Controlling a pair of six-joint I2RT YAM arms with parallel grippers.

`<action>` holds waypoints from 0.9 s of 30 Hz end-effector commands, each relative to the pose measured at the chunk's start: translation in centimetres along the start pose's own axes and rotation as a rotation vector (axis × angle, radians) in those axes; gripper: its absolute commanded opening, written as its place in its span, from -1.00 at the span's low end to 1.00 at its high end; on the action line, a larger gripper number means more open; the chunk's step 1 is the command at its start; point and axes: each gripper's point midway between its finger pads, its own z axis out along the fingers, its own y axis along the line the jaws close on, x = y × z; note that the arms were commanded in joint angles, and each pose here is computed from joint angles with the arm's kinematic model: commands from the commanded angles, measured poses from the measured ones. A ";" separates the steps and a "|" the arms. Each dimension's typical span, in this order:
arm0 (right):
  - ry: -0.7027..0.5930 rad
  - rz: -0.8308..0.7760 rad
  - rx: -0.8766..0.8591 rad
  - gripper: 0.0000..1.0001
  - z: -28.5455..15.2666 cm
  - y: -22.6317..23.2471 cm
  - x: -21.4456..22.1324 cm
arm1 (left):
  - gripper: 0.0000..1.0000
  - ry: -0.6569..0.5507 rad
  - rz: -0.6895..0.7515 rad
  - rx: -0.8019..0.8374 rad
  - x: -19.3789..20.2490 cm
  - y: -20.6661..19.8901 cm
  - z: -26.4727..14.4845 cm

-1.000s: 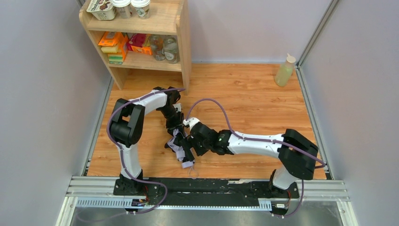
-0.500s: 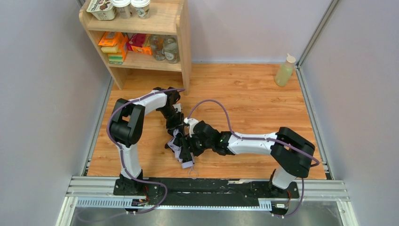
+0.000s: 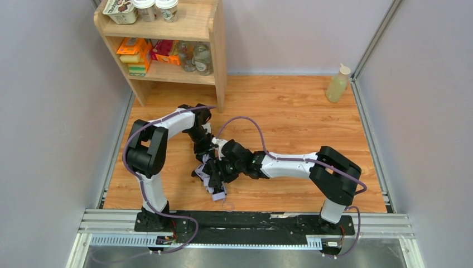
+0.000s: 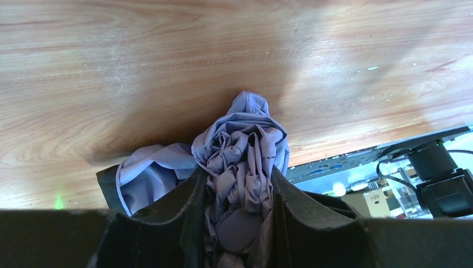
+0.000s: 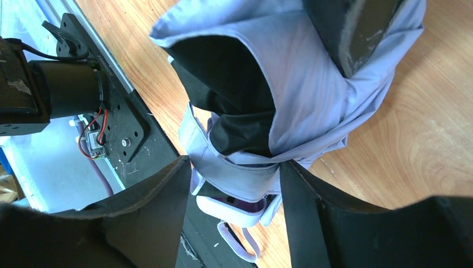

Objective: Put away the umbrella

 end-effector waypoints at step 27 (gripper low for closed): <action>0.113 -0.069 -0.045 -0.10 2.9 3.4 -1.3 | -1.00 0.024 -0.053 0.239 0.8 -4.2 -0.4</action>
